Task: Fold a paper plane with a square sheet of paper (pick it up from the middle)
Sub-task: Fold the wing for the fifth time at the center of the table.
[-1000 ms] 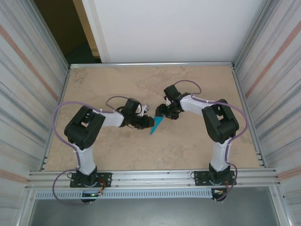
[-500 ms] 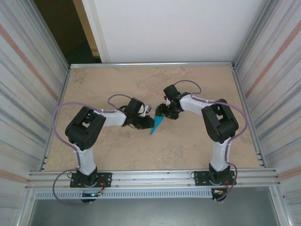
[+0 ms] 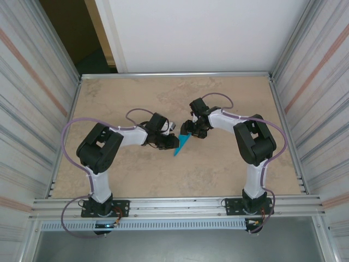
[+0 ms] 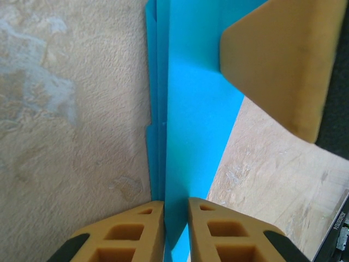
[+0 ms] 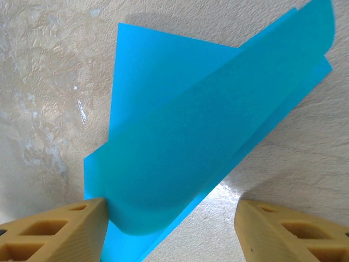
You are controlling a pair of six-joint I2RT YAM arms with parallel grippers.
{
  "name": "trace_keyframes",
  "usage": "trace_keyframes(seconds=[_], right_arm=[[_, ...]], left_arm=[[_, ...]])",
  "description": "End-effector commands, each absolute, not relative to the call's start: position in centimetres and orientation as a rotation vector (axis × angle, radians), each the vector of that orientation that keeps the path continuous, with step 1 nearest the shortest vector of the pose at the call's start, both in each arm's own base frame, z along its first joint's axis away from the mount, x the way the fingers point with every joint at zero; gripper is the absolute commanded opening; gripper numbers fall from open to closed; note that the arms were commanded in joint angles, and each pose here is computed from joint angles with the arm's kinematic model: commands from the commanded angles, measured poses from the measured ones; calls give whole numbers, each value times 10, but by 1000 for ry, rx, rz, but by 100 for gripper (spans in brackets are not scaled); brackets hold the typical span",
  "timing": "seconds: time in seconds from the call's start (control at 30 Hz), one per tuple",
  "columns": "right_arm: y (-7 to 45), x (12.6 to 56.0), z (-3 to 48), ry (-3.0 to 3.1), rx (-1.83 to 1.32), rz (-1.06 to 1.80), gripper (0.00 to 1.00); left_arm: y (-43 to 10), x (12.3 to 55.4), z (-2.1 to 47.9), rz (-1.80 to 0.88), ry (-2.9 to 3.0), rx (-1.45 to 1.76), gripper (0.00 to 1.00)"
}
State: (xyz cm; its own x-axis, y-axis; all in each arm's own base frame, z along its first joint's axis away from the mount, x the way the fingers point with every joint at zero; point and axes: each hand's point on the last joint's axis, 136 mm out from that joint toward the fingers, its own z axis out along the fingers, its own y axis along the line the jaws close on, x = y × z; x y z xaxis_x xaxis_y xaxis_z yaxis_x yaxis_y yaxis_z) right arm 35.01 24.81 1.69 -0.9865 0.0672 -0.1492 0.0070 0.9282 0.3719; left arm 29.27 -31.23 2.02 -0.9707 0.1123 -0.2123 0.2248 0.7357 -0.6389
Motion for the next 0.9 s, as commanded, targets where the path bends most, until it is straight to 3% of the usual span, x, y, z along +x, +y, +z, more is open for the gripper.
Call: trace_keyframes(seconds=[0.0,0.2,0.87], right_arm=[[229,312,-55,3115,99,417,62],[231,314,-46,3070,61,551,56],[231,298,-46,3048,-181,618,65]], left_arm=[[-294,264,-25,-887,2971,251,20],[-291,262,-30,-857,3002,245,20],[-287,258,-43,-795,3061,231,19]])
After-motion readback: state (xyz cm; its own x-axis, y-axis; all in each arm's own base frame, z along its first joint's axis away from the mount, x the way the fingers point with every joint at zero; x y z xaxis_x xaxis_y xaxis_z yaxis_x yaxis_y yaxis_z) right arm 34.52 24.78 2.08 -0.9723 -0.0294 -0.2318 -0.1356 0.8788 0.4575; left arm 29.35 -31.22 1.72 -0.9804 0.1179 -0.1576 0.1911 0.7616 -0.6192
